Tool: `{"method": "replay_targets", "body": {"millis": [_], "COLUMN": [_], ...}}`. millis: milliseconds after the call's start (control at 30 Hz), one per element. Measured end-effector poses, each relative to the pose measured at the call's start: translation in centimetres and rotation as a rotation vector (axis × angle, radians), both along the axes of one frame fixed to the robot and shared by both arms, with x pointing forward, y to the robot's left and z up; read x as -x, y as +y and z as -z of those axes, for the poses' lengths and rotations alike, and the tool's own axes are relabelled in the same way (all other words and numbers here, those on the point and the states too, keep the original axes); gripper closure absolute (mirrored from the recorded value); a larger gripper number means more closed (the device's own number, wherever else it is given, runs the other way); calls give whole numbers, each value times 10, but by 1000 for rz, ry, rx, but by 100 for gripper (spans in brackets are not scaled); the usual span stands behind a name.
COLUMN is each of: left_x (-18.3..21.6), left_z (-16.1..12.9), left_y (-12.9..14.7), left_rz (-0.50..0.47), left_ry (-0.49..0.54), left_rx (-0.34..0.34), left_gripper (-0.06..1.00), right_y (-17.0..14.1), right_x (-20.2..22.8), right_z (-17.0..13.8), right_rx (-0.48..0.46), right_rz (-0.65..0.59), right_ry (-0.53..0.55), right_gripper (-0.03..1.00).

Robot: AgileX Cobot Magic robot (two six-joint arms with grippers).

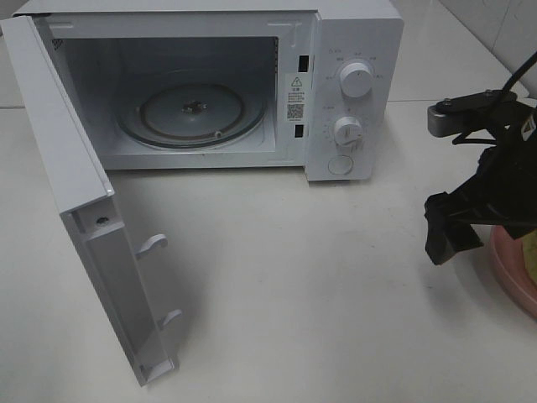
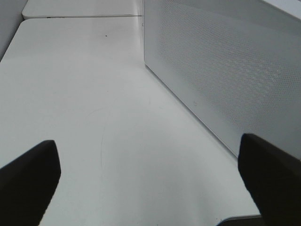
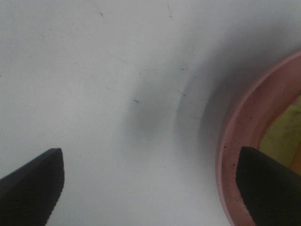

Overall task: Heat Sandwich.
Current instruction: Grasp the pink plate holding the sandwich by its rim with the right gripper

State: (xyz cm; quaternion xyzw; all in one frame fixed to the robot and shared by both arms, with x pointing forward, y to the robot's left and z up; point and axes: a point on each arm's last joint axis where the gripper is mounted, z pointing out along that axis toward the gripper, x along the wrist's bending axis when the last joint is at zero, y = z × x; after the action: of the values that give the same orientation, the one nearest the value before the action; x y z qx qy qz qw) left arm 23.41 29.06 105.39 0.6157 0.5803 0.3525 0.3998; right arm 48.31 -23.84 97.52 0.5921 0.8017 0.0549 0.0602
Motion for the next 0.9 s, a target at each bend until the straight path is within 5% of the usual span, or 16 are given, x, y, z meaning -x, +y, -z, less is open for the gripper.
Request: {"method": "replay_targets", "body": {"millis": [267, 900], "left_x": [0, 0], "left_z": [0, 0], "left_y": [0, 0], "left_rz": [0, 0], "left_ry": [0, 0], "left_rx": [0, 0], "left_gripper": [-2, -2], "right_y": [-25, -31], "right_x": [-4, -24], "right_z": [1, 53], "right_rx": [7, 68], "right_rz": [92, 142], "right_ry": [21, 111], "right_gripper": [0, 6]}}
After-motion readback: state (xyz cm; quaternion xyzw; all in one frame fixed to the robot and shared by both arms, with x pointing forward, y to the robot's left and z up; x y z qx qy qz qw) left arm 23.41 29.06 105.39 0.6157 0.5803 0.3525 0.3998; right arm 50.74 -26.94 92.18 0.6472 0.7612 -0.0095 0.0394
